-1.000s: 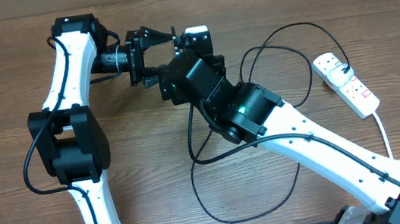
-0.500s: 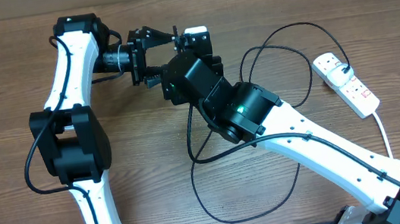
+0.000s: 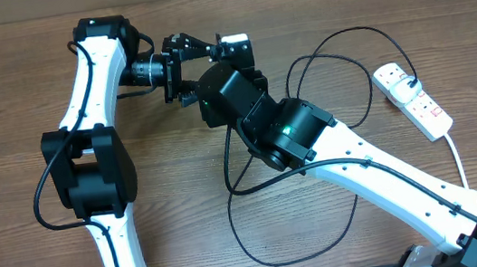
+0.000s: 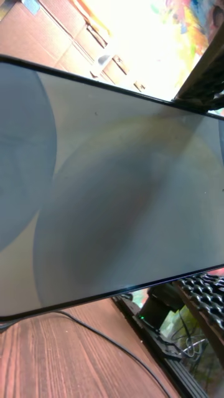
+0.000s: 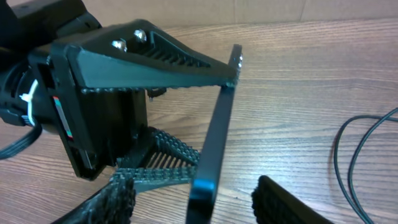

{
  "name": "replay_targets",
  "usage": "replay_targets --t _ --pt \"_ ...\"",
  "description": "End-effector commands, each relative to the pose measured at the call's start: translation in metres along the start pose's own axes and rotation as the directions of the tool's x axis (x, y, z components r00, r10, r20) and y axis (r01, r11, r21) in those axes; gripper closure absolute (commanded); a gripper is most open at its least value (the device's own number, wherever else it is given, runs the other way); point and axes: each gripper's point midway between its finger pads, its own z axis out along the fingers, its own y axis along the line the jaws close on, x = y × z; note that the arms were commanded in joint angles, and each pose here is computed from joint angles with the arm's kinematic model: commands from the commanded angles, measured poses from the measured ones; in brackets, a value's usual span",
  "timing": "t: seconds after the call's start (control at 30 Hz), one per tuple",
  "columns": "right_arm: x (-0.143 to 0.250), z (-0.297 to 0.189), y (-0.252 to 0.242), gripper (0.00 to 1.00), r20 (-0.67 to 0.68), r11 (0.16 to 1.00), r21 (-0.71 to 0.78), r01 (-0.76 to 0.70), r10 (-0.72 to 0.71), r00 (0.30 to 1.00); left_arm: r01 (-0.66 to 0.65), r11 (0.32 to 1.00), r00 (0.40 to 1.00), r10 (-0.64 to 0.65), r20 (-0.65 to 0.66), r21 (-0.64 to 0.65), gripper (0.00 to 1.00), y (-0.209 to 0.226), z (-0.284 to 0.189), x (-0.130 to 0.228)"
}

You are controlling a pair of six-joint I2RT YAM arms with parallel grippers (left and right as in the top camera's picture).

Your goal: Plug charger to phone and switch on socket

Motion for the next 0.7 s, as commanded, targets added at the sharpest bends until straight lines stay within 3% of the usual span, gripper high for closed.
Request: replay_targets --t 0.0,0.67 --pt "-0.005 0.0001 0.001 0.41 0.009 0.999 0.001 -0.044 0.044 0.999 -0.043 0.998 0.999 0.043 -0.006 0.039 0.26 -0.0121 -0.0009 0.0018" --pt "-0.0078 0.0048 -0.0012 0.53 0.031 0.999 0.022 -0.047 0.046 0.998 -0.042 0.998 0.999 0.042 -0.009 0.049 0.25 -0.0137 -0.0008 0.0024"
